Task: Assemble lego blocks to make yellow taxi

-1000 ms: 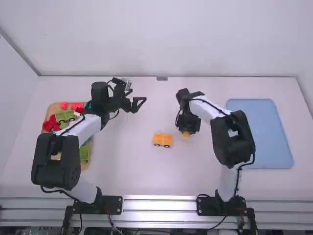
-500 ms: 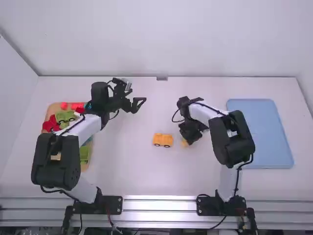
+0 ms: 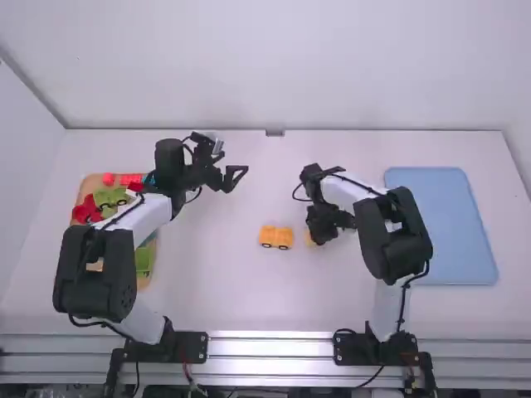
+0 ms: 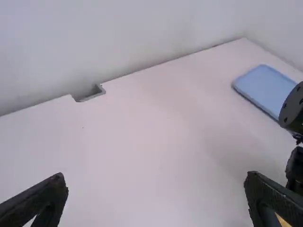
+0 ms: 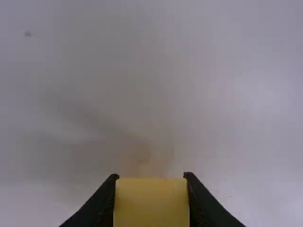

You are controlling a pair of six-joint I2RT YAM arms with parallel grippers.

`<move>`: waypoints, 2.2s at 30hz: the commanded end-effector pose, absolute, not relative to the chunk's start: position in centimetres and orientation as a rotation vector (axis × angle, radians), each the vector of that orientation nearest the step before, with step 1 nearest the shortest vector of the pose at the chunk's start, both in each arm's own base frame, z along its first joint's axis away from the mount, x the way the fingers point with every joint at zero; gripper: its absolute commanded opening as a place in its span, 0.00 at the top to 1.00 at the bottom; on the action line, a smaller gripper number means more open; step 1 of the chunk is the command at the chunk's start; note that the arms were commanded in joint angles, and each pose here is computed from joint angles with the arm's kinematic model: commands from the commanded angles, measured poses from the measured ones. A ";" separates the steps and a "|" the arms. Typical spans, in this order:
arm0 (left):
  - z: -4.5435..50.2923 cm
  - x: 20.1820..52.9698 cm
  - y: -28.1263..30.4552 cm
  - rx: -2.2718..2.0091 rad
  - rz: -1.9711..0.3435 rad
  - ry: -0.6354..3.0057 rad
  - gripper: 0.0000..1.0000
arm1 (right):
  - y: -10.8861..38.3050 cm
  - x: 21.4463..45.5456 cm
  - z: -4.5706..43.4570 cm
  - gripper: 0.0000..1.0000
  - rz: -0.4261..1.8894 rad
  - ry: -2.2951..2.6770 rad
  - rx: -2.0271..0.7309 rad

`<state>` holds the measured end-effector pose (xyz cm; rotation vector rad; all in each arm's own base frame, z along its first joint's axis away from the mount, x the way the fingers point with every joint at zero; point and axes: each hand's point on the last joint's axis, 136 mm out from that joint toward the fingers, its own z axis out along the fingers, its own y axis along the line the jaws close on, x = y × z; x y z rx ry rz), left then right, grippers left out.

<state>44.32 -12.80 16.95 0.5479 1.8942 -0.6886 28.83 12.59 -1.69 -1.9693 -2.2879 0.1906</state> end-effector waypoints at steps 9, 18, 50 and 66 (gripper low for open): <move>16.8 44.3 -12.8 0.553 -0.695 1.898 0.01 | 12.4 29.4 -2.0 0.43 0.192 -2.248 -2.075; 16.8 44.3 -12.8 0.552 -0.696 1.898 0.01 | 12.6 29.3 -1.9 0.02 0.162 -2.206 -2.066; 14.7 43.0 -12.7 0.563 -0.717 1.995 0.01 | 9.1 44.6 17.9 0.01 -0.095 -3.439 0.933; 11.9 32.7 -17.6 1.458 -0.777 1.525 0.01 | 17.6 34.1 7.5 0.02 -1.052 -2.464 2.511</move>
